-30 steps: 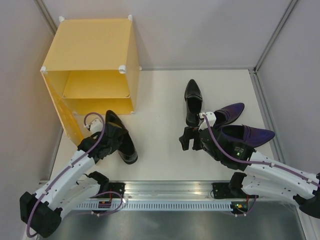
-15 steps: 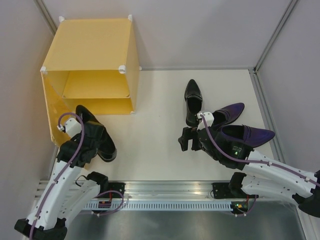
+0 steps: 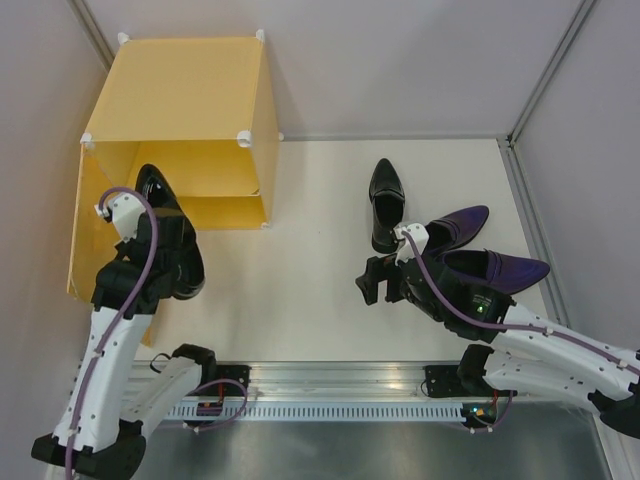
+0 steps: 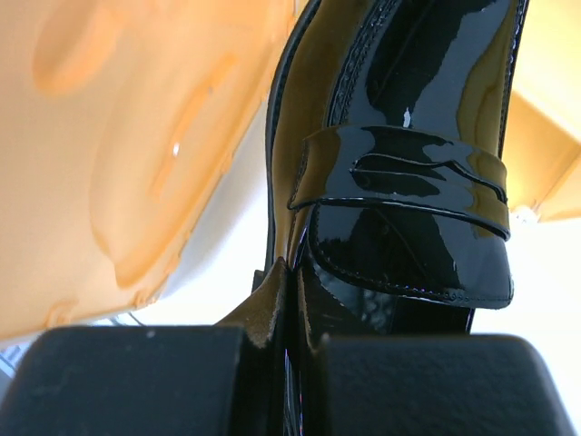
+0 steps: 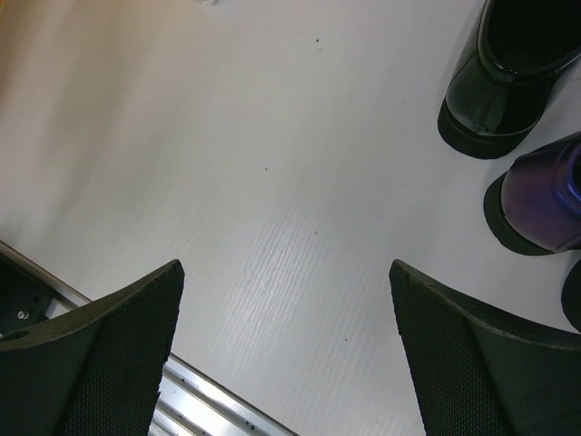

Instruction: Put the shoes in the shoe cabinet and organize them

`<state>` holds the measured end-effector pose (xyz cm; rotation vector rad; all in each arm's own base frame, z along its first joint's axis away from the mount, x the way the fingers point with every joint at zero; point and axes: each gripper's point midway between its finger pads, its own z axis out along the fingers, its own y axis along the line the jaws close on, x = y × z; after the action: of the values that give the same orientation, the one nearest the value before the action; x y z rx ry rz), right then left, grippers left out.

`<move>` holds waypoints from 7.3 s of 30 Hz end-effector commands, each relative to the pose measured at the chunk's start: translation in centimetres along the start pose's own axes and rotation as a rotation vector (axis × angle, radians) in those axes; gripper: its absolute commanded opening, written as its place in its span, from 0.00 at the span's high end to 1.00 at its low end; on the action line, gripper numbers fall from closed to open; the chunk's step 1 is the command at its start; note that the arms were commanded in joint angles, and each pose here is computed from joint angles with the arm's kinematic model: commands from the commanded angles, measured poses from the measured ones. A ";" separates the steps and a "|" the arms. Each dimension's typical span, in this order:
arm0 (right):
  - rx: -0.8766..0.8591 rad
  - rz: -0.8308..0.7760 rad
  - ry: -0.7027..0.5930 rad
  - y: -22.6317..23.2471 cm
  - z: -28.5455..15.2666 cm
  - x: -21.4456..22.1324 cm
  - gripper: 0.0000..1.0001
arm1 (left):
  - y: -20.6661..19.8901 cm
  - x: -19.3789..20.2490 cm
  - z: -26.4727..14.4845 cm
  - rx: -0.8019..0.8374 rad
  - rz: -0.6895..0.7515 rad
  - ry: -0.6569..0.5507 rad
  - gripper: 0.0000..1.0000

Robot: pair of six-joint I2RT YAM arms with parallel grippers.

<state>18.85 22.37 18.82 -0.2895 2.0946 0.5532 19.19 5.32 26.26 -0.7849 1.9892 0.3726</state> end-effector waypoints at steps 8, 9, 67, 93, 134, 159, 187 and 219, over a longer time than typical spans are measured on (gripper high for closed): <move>-0.079 -0.037 -0.072 1.0 -1.3 -1.9 0.03 | -4.8 -9.1 3.8 0.193 0.025 -0.117 0.98; -0.099 -0.040 -0.072 1.4 -1.4 -1.9 0.03 | -6.0 -9.5 4.5 0.237 0.030 -0.111 0.98; -0.150 -0.102 -0.093 2.2 -2.9 -3.6 0.02 | -9.9 -16.5 12.0 0.330 0.010 -0.245 0.29; -0.145 -0.119 -0.097 2.2 -3.3 -4.2 0.02 | -3.0 -9.8 8.1 0.139 -0.038 -0.151 0.14; -0.433 -0.182 -0.101 5.9 -3.1 -0.9 0.02 | -7.6 -3.6 15.7 0.355 0.127 -0.185 0.00; -0.436 -0.183 -0.100 5.9 -3.3 -0.8 0.02 | -9.1 -6.0 16.8 0.385 0.117 -0.255 0.55; -0.389 -0.192 -0.069 5.2 -2.3 -0.2 0.02 | -11.6 -13.2 17.6 0.405 0.084 -0.414 0.96; -0.382 -0.204 -0.062 5.2 -1.7 0.2 0.02 | -12.1 -10.8 20.4 0.410 0.099 -0.423 0.14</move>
<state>15.20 25.76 19.82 -0.6910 1.9124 0.8152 44.81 11.21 21.42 -0.3225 1.7586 0.1495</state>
